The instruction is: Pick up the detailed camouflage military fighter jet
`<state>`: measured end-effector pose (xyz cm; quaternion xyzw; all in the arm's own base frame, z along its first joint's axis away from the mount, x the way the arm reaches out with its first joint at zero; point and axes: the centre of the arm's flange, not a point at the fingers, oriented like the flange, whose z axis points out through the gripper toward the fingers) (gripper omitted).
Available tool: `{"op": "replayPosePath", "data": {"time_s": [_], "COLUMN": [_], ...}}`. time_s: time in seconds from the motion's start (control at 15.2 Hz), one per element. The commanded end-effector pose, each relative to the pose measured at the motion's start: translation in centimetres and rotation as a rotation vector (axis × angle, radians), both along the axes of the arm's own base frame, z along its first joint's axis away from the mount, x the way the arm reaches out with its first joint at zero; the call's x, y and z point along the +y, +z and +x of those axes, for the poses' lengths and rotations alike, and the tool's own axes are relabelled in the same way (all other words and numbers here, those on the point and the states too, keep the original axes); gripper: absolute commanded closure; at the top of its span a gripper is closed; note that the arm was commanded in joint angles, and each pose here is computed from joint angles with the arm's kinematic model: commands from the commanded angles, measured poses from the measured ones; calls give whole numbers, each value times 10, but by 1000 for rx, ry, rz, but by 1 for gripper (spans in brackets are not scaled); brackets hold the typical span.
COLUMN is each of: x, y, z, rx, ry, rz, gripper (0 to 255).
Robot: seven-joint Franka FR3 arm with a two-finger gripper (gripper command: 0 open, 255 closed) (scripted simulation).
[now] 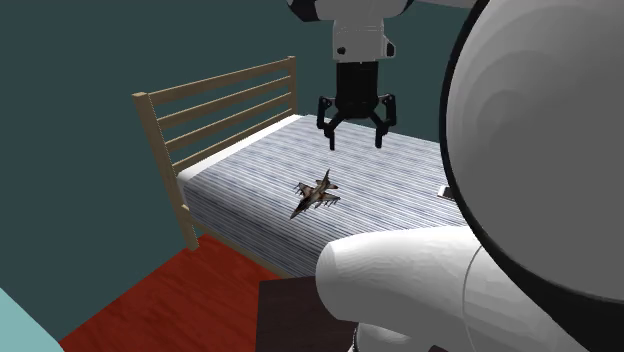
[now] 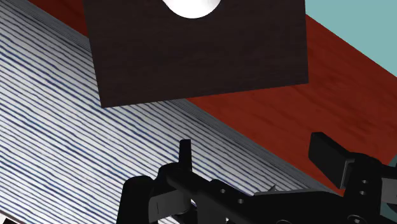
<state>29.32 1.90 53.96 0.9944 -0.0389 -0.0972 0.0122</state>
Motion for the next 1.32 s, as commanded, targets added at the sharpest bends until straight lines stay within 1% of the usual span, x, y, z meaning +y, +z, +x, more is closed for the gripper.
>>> {"op": "replayPosePath", "data": {"time_s": [0.0, 0.66, 1.25], "x": [0, 46, 74], "y": [0, -95, -181], "z": [0, 78, 154], "rx": [0, -13, -24], "ry": [0, -158, -300], "rz": [0, -40, -76], "gripper": [0, 0, 0]}}
